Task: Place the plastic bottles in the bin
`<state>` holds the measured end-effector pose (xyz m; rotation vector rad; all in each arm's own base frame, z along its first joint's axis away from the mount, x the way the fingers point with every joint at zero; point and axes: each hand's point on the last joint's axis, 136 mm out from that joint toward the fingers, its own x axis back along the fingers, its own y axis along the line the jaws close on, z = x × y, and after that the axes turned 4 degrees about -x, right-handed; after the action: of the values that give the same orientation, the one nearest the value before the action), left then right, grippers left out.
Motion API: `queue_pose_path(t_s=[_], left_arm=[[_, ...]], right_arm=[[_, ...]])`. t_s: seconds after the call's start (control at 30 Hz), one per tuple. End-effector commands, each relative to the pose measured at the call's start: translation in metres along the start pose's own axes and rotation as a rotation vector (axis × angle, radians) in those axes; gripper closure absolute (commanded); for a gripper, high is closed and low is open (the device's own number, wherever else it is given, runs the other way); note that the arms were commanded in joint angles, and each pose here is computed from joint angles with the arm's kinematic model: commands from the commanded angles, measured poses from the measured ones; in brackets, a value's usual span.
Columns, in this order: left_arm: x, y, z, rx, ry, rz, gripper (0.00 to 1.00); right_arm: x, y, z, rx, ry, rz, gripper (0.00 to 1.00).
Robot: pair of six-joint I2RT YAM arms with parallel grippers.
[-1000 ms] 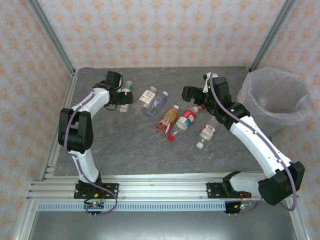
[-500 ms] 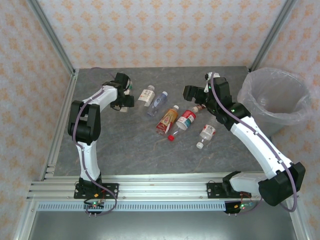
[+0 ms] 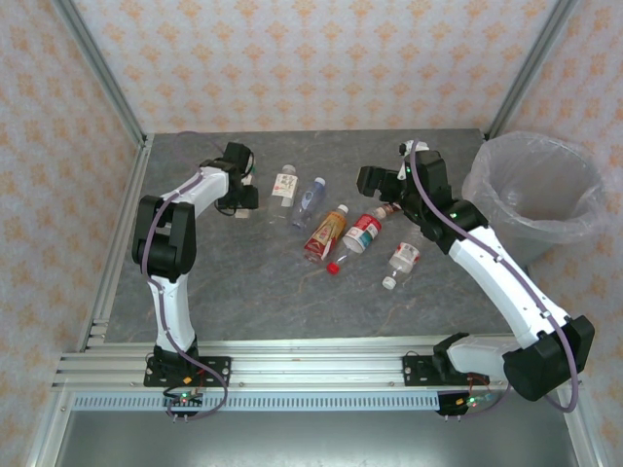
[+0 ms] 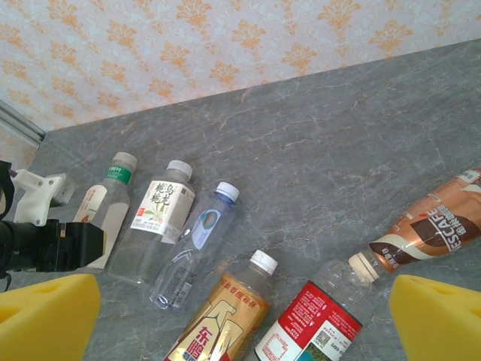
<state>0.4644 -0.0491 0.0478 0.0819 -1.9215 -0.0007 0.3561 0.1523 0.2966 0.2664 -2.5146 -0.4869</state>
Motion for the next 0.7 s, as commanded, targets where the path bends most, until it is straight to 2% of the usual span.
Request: queue_pose_path(t_s=[0.0,0.23,0.33,0.5,0.67], left_arm=[[0.008,0.004,0.001,-0.021,-0.027,-0.032,0.42],[0.028,0.006,-0.002,-0.013,-0.112,-0.029,0.55],[0.048,0.008,-0.006,-0.001,-0.184,-0.029,0.61],[0.064,0.001,-0.002,0.006,-0.251,-0.008,0.77],[0.084,-0.014,0.002,0.031,-0.331,0.039,0.95]], right_arm=[[0.004,-0.006,0.004,0.002,-0.004,0.022,0.01],[0.002,-0.005,0.003,-0.021,-0.014,0.017,0.01],[0.000,-0.005,0.003,-0.040,-0.022,0.012,0.01],[-0.007,-0.006,0.005,-0.129,-0.047,0.001,0.01],[-0.022,-0.003,0.016,-0.179,-0.004,-0.019,0.01]])
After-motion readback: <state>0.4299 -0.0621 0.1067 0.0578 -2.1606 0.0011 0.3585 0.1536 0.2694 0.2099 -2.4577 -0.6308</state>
